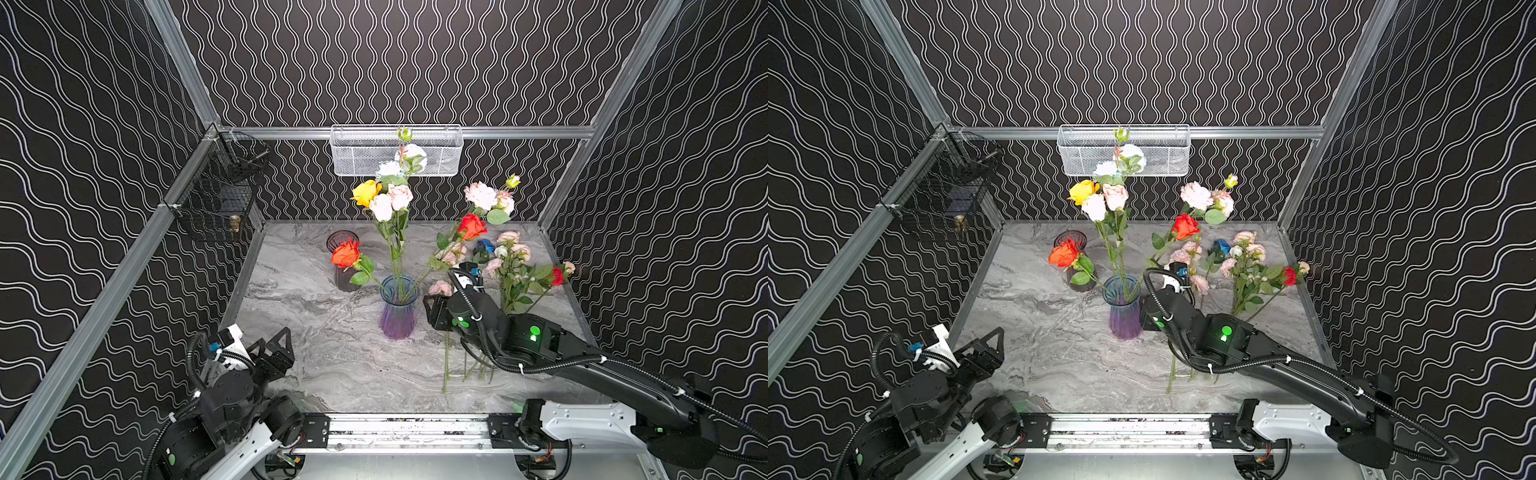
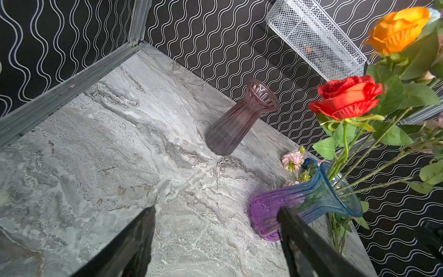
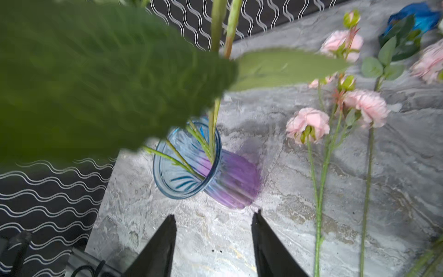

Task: Arrange flowers in a vase
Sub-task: Pick up the vase from the center of the table.

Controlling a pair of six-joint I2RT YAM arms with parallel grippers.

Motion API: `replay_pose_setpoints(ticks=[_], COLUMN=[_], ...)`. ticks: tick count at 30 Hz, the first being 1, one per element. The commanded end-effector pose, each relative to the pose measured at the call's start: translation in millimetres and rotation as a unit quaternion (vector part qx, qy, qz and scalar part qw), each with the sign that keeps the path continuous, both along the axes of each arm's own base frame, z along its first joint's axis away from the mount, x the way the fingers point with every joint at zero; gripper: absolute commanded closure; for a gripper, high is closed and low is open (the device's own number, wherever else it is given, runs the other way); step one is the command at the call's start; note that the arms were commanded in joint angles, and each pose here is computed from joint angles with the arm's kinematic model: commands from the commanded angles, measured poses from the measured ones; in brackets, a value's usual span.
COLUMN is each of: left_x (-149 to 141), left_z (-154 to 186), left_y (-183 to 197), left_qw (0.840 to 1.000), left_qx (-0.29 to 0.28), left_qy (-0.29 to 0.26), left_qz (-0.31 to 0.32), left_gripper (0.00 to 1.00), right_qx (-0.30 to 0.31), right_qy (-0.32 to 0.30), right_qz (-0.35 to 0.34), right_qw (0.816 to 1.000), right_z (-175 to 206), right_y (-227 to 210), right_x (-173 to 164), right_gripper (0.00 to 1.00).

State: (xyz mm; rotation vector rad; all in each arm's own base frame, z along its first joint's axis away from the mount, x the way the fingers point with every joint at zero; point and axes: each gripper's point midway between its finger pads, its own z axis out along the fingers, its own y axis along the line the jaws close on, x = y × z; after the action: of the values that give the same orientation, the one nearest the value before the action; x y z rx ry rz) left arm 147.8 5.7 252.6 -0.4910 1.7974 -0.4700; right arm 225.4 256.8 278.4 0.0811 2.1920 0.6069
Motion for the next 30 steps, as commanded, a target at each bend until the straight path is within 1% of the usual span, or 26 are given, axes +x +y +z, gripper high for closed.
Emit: replay_pose_setpoints(ticks=[1,6,12,18,24,30], left_x=[-0.7,-0.7,-1.6,-1.7,-1.8,-1.9], left_z=[0.3,-1.1,0.6,1.4,1.7,2.2], left_y=[2.9,0.5,1.5,0.7,0.3,0.0], left_qw=[1.0,1.0,1.0,1.0,1.0,1.0], left_qx=[0.005,-0.002,0.0,0.0,0.0,0.001], left_qy=[0.003,0.0,-0.001,-0.003,-0.004,-0.004], left_qz=[0.006,0.0,0.0,-0.004,-0.005,-0.007], left_gripper=[0.17,0.17,0.17,0.17,0.16,0.16], right_qx=[0.031,0.031,0.062,0.046,0.03,0.022], right_qy=[0.012,0.018,0.041,0.049,0.054,0.066], right_qz=[0.007,0.003,0.003,0.011,0.003,0.008], right_qw=[0.999,0.999,0.997,0.998,0.998,0.998], right_z=[2.3,-0.9,-16.8,-29.6,-40.6,-52.2], right_y=[13.1,19.0,22.2,31.6,31.9,33.0], right_x=[3.8,19.3,46.0,57.1,67.5,68.9], right_gripper=[0.46,0.45,0.48,0.51,0.53,0.61])
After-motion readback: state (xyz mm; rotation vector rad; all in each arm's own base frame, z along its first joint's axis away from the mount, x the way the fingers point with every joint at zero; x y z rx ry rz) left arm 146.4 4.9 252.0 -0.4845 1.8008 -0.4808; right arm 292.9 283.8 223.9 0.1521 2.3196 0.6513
